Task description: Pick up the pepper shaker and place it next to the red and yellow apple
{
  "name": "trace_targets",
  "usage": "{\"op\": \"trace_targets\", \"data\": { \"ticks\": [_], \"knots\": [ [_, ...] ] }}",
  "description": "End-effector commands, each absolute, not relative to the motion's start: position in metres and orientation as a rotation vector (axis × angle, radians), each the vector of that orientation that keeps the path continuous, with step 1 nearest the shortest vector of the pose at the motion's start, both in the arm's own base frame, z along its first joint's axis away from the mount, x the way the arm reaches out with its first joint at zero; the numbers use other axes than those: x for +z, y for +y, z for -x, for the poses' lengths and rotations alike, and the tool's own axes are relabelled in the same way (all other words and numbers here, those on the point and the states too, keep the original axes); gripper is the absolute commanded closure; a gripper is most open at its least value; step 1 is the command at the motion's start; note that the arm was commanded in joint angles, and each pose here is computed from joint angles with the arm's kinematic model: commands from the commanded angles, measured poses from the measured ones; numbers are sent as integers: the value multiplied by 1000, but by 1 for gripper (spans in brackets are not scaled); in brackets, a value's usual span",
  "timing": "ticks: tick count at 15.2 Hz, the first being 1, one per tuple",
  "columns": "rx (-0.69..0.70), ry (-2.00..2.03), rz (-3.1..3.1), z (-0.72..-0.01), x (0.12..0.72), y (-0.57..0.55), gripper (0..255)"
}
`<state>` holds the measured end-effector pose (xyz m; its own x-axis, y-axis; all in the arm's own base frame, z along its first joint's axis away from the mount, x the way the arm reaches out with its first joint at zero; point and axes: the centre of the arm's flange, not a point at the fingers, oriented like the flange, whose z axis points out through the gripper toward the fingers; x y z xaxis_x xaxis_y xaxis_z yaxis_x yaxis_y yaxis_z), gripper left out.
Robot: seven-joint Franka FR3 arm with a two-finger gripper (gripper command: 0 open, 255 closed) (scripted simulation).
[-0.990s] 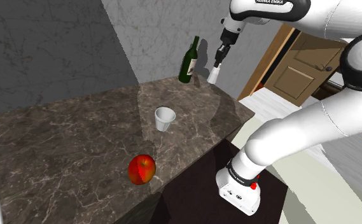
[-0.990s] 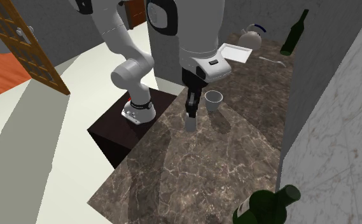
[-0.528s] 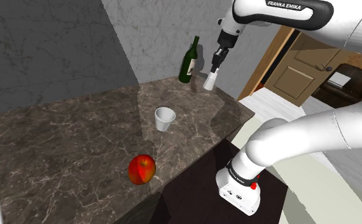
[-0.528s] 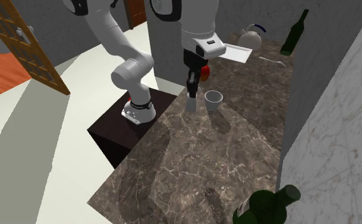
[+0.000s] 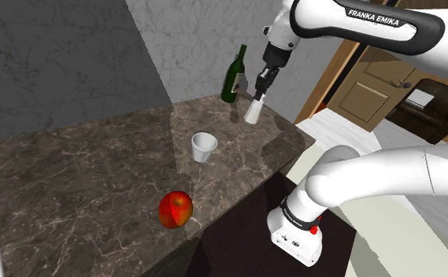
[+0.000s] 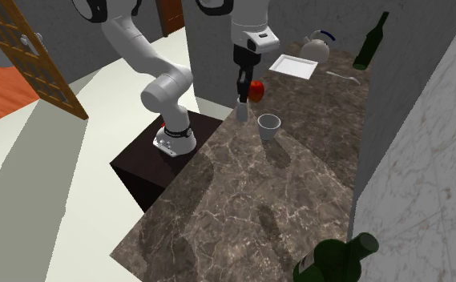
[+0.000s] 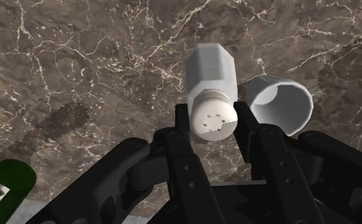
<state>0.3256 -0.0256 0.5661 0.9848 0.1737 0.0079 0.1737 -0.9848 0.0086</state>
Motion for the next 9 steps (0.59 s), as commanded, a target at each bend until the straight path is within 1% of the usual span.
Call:
{"op": "trace_targets", "data": {
  "ticks": [1, 9],
  "knots": [
    [12, 271, -3122, -315, 565, 4, 255],
    [12, 271, -3122, -280, 565, 104, 255]
  ]
}}
